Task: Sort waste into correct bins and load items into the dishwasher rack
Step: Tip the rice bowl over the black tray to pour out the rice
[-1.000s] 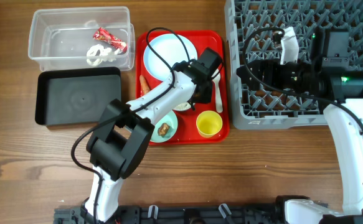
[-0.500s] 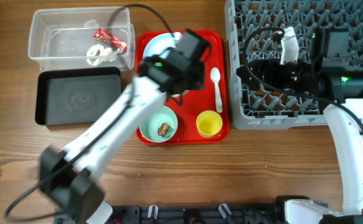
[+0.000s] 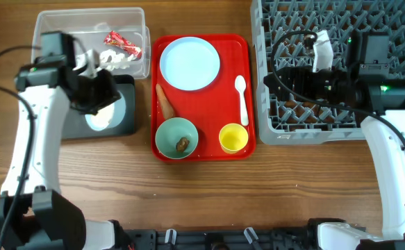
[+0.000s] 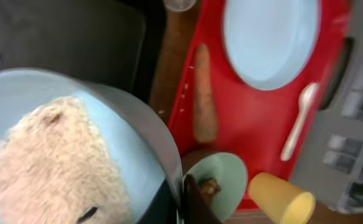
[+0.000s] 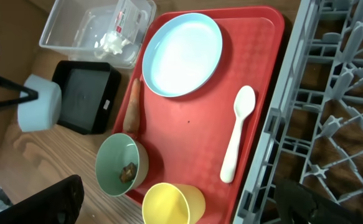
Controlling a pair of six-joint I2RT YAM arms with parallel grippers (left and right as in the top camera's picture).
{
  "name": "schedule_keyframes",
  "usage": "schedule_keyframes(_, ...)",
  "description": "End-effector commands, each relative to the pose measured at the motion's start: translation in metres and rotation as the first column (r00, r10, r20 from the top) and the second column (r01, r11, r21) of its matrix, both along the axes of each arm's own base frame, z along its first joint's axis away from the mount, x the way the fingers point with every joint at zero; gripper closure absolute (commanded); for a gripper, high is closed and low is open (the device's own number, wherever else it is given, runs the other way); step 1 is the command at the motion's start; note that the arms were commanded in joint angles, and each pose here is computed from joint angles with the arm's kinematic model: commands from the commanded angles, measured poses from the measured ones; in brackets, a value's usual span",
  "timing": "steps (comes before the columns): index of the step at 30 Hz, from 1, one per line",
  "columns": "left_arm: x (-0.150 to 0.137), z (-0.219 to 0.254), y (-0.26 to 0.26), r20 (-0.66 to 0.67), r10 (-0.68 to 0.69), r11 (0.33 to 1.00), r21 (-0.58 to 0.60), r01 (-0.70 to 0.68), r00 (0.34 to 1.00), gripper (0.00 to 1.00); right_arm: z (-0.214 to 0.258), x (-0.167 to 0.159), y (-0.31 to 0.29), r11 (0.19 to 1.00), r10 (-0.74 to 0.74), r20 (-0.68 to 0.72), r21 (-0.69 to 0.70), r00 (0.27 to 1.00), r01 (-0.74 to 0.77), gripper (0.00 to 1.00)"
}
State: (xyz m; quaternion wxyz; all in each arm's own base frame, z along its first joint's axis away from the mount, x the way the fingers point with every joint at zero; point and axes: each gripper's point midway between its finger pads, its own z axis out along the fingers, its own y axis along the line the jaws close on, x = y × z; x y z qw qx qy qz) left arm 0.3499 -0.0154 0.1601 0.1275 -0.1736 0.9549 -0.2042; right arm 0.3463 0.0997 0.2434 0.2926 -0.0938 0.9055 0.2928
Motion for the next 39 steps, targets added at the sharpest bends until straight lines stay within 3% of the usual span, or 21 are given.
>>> schedule_keyframes(1,0.005,-0.002,0.003,0.132,-0.022,0.956,-0.288,0.059,0.991,0.96,0.001,0.003,0.001,1.0,-0.003,-0.001,-0.003,1.0,0.003,0.0)
schedule_keyframes(7,0.002,0.001,0.056,0.252,0.138,0.852,-0.524,0.015,0.958,0.96,0.001,0.003,0.001,1.0,-0.003,-0.001,-0.002,1.0,0.003,0.0)
schedule_keyframes(10,0.007,0.011,0.066,0.282,0.207,0.745,-0.666,0.036,0.937,0.96,0.001,0.003,0.001,1.0,-0.003,-0.001,-0.003,1.0,0.003,0.0)
schedule_keyframes(15,0.01,0.017,0.072,0.298,0.246,0.667,-0.743,0.062,0.922,0.96,0.0,0.003,0.001,1.0,-0.003,-0.002,-0.003,1.0,0.003,0.0)
schedule_keyframes(17,0.009,0.048,0.067,0.325,0.279,0.531,-0.837,0.137,0.904,0.96,0.0,0.003,0.001,1.0,-0.003,-0.002,-0.002,1.0,0.003,0.0)
schedule_keyframes(18,0.01,0.05,0.069,0.277,0.29,0.5,-0.86,0.102,0.916,0.96,0.0,0.003,0.001,1.0,-0.003,-0.002,-0.002,1.0,0.003,0.01)
schedule_keyframes(28,0.023,0.055,0.079,0.101,0.31,0.4,-0.916,-0.033,0.945,0.96,0.0,0.003,0.001,1.0,-0.003,-0.001,-0.003,1.0,0.003,0.0)
schedule_keyframes(35,0.027,0.051,0.078,0.12,0.309,0.44,-0.897,-0.03,0.943,0.96,0.001,0.003,0.001,1.0,-0.003,0.0,-0.002,1.0,0.003,0.0)
schedule_keyframes(37,0.031,0.041,0.082,0.113,0.332,0.487,-0.871,-0.068,0.937,0.96,0.001,0.003,0.001,1.0,-0.003,0.0,-0.002,1.0,0.003,0.0)
schedule_keyframes(39,0.026,0.044,0.07,0.051,0.308,0.429,-0.899,-0.091,0.95,0.96,0.001,0.003,0.001,1.0,-0.003,-0.001,-0.002,1.0,0.003,0.0)
